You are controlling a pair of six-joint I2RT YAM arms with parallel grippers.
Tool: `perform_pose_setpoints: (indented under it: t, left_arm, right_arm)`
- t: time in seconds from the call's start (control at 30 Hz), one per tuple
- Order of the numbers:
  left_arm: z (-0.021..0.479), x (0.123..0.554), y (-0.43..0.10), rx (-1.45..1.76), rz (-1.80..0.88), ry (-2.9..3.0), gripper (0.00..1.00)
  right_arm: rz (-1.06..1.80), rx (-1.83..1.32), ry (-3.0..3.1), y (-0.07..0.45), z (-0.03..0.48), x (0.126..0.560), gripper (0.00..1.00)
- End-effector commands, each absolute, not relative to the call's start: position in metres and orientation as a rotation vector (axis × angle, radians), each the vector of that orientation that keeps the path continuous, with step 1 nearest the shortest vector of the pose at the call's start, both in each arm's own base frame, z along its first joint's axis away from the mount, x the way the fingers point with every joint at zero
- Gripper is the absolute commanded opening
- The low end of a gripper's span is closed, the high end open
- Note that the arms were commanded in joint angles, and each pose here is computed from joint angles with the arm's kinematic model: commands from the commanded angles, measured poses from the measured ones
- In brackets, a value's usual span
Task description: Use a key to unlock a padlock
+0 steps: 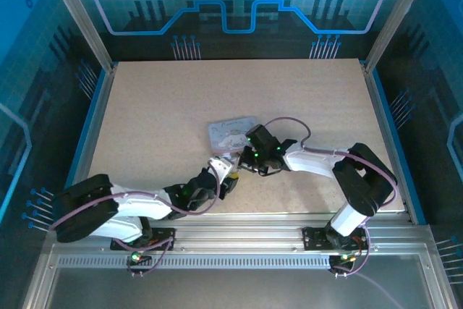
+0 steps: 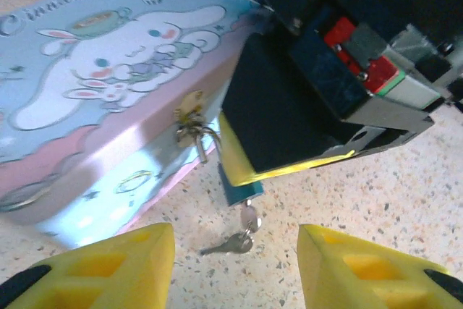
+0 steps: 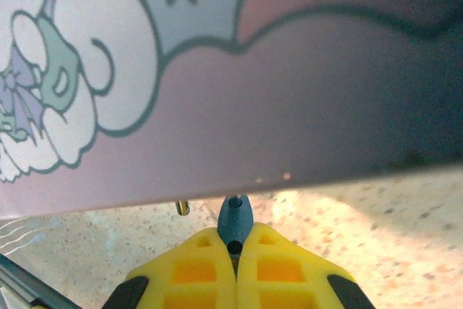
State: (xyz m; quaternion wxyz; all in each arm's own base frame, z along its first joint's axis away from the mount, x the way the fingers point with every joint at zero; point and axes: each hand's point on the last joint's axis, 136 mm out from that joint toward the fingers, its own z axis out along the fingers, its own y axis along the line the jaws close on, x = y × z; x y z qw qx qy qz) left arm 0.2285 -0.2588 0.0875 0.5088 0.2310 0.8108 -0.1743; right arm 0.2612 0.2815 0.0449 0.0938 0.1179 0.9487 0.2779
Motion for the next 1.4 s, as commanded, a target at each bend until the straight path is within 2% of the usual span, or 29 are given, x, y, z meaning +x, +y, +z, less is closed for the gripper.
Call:
perform_pose_setpoints:
  t: [0.0,0.3,0.6,1.03,1.37]
  left_arm:
    - [0.082,0.223,-0.246,0.536,-0.451,2.012,0.49]
    - [0.098,0.235,-0.226,0.383,-0.582,2.078,0.41]
    - [0.09,0.243,-0.241,0.36,-0.673,2.117,0.28]
    - [0.082,0.254,-0.273,0.375,-0.782,2.124,0.15]
    - [0.073,0.264,-0.278,0.352,-0.794,2.124,0.1]
  right_arm:
    - [0.744,0.265,2.902,0.26,0.033,0.256,0.0]
    - [0.888,0.366,2.835,0.237,0.037,0.278,0.0]
    - [1.054,0.451,2.801,0.242,0.028,0.275,0.0]
    - [1.148,0.495,2.769,0.236,0.022,0.283,0.0]
    - [1.051,0.531,2.793,0.223,0.025,0.285,0.0]
